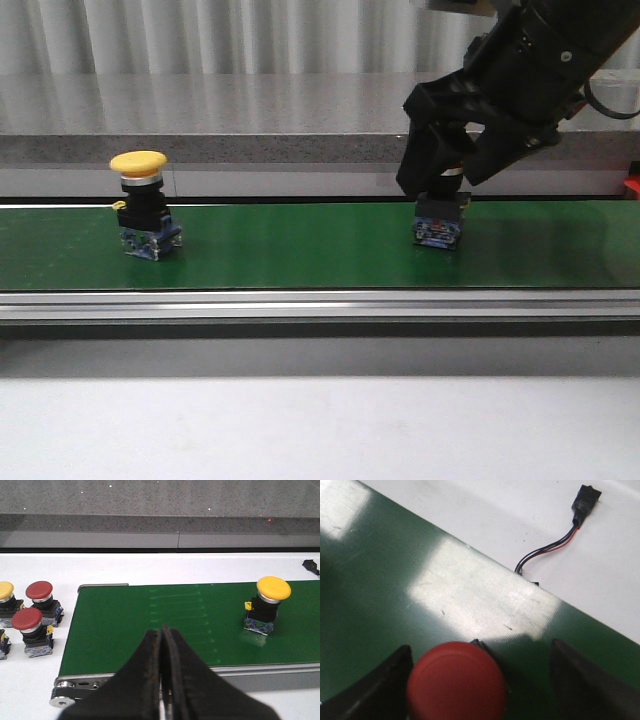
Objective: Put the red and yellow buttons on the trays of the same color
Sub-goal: 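Grasp the red button at the belt's far end with the right gripper, then lower the red button into the red tray and open the right gripper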
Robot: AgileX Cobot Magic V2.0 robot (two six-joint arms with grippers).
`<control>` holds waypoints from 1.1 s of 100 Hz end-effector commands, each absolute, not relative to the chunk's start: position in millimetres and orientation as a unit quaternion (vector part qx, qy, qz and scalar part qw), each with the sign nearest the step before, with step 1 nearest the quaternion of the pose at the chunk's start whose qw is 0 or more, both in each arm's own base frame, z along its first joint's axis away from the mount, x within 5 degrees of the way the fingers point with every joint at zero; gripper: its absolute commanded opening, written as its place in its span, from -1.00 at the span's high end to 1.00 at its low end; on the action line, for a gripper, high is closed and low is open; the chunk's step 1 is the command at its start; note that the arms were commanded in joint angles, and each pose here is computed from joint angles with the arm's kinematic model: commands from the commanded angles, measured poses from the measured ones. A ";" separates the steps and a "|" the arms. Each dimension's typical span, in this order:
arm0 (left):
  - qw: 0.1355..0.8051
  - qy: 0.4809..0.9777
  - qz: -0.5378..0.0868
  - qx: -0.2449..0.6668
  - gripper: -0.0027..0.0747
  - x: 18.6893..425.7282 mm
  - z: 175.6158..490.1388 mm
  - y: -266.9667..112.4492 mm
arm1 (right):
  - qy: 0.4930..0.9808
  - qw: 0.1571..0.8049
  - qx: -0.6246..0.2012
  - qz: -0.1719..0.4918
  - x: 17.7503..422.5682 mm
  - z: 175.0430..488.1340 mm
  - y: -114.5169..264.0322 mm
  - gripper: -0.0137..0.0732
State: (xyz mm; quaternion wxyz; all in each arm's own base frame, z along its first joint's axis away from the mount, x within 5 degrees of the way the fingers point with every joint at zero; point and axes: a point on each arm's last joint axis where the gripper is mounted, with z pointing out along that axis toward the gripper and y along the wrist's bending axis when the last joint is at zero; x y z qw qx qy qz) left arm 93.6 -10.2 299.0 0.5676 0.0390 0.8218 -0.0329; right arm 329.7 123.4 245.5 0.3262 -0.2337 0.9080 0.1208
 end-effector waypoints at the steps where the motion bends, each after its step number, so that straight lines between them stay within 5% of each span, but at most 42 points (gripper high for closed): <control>1: 0.609 0.791 -0.042 0.041 0.99 95.6 314.4 -11.8 | 0.889 0.378 -0.228 0.123 332.8 270.5 124.7 -0.23; 16: 0.609 0.791 -0.042 0.041 0.99 95.6 314.4 -11.8 | 0.893 0.363 -0.235 0.126 331.6 272.7 123.3 0.24; 40: 0.609 0.791 -0.042 0.041 0.99 95.6 314.4 -11.8 | 0.892 0.392 -0.192 0.117 343.4 318.7 82.4 0.24; 71: 0.609 0.791 -0.042 0.041 0.99 95.6 314.4 -11.8 | 0.887 0.457 0.032 0.052 356.4 364.3 -62.4 0.24; 110: 0.609 0.791 -0.042 0.041 0.99 95.6 314.4 -11.8 | 0.852 0.465 0.240 -0.021 326.7 343.3 -201.3 0.24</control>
